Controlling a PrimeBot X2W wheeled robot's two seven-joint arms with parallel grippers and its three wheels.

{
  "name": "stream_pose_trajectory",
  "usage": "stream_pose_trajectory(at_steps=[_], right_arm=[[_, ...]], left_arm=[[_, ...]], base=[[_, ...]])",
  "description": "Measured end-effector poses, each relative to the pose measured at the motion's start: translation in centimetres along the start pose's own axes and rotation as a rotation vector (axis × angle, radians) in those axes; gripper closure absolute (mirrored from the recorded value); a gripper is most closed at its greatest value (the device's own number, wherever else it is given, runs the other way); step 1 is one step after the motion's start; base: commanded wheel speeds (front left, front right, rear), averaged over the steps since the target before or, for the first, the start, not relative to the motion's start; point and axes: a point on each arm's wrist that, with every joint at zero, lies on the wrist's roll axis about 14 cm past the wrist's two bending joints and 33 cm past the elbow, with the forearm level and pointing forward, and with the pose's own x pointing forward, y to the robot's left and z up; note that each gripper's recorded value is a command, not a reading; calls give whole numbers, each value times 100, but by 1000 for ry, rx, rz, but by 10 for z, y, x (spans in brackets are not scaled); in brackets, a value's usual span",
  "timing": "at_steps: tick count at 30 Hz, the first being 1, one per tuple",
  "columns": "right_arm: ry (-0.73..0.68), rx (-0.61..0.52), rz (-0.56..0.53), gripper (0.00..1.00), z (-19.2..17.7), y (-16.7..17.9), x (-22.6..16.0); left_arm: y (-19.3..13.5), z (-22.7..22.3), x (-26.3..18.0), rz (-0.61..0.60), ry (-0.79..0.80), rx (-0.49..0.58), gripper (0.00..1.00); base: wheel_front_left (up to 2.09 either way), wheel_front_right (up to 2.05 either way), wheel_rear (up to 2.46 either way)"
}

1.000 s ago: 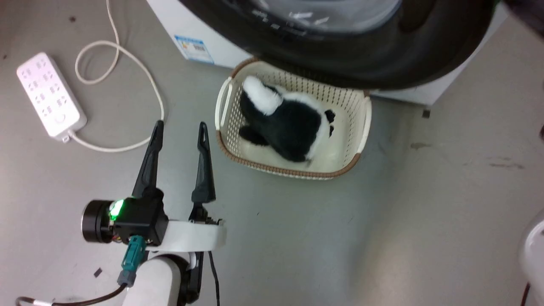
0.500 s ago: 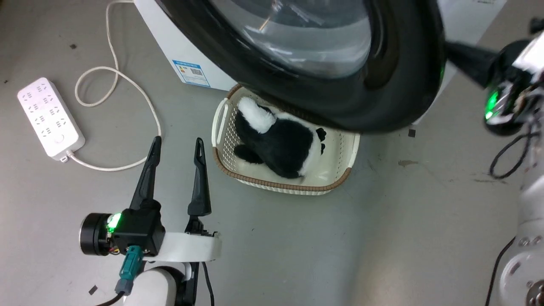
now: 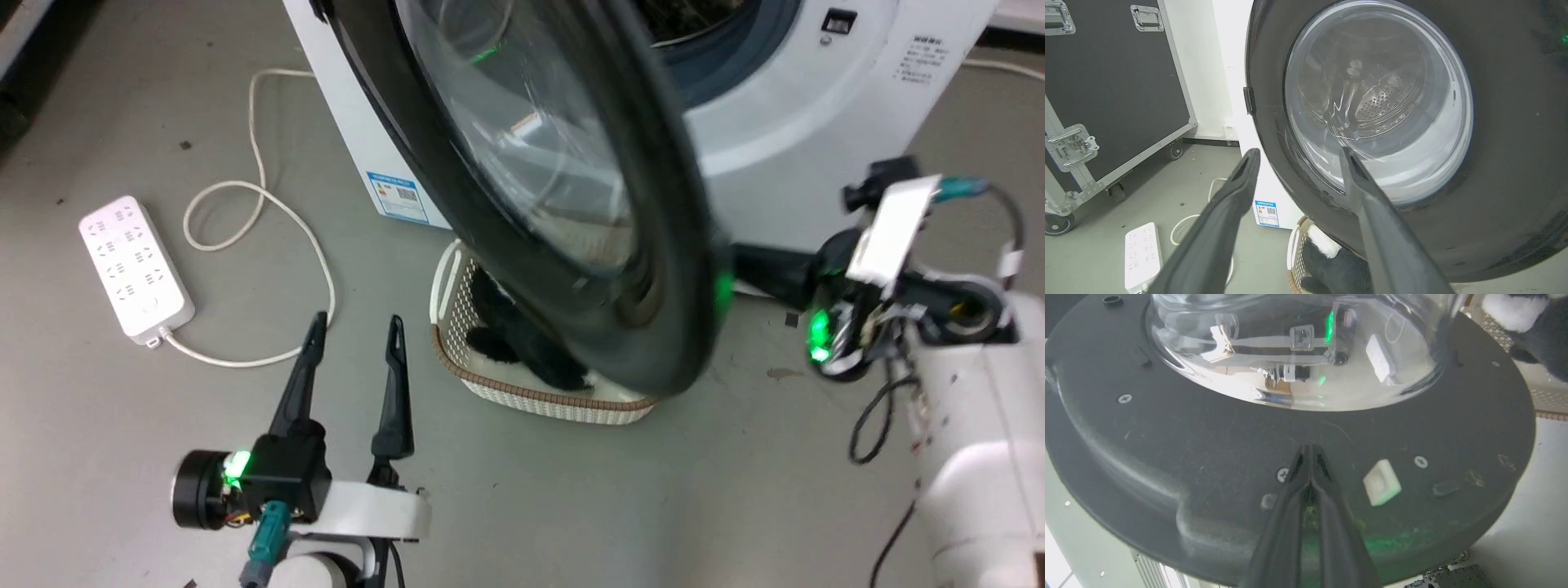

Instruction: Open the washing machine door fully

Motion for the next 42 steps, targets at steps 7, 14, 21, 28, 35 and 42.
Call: stream_pose_trajectory(at_steps=[7, 14, 21, 28, 35, 42], right_arm=[[178, -26, 73, 100, -81, 9, 30], [173, -26, 85, 100, -96, 9, 40], [-24, -103, 63, 0, -59, 15, 23], [-520, -543, -43, 0, 17, 50, -58], [-913, -1140, -260, 0, 31, 67, -152], [-1102, -1349, -489, 0, -9, 33, -215]], left_arm=[[-1, -6, -18, -4, 35, -14, 0], [-2, -10, -20, -6, 48, -23, 0], [-6, -9, -18, -14, 44, -48, 0], [-15, -5, -14, -40, 30, -94, 0], [-17, 2, -6, -64, 2, -117, 0], [-25, 2, -9, -106, 2, -124, 0]], base=[[0, 0, 0], [0, 0, 0], [0, 0, 0], [0, 0, 0], [0, 0, 0], [0, 0, 0]])
